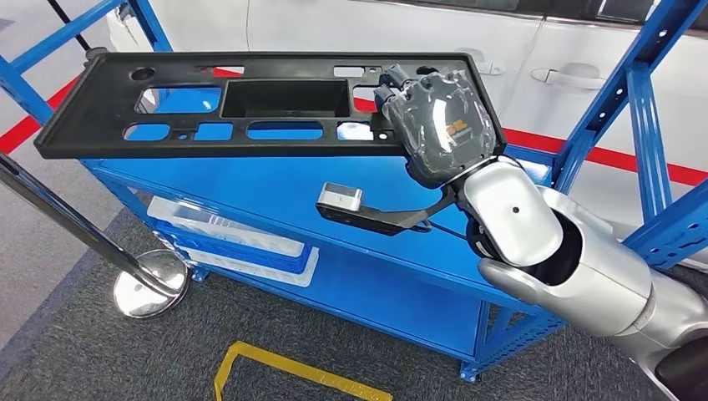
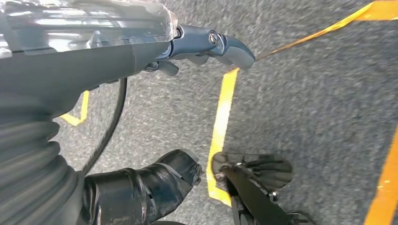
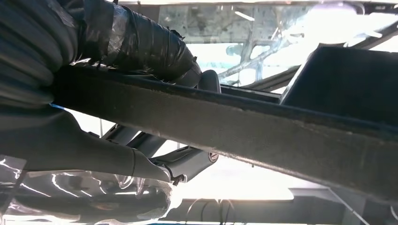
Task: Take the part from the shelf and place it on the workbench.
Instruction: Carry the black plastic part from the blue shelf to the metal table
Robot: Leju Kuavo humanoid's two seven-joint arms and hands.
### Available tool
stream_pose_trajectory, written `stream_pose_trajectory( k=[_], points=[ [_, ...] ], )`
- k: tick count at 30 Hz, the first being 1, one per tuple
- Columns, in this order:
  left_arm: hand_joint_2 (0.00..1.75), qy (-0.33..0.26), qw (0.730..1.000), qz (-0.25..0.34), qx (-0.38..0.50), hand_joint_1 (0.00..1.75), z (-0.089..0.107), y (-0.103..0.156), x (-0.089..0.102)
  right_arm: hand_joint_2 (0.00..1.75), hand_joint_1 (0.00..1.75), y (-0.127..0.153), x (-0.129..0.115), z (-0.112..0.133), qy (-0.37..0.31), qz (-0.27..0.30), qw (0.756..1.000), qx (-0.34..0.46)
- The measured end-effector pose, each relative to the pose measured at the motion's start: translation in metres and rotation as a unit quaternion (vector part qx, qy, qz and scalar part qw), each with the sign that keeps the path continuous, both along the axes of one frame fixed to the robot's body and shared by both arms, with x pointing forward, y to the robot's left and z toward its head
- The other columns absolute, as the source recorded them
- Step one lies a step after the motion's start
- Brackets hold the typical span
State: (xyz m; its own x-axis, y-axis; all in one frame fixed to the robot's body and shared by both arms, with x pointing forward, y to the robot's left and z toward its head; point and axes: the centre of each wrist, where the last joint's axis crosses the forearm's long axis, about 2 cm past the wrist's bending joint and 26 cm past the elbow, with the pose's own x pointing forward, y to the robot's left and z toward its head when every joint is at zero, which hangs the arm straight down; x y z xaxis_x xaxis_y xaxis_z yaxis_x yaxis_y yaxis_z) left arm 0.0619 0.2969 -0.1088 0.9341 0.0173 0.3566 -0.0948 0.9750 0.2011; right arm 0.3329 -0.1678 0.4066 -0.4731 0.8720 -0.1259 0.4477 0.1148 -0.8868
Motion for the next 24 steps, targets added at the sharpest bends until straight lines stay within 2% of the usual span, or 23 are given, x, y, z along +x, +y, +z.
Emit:
stream_pose_trajectory(
  k=[24],
  points=[
    [1.75,0.005,1.0,0.001,0.003,0.0,0.0004,0.0005,0.0023,1.75,1.75,-0.0022,-0.0009,-0.0042,0.004,-0.001,1.0,-0.007]
  ],
)
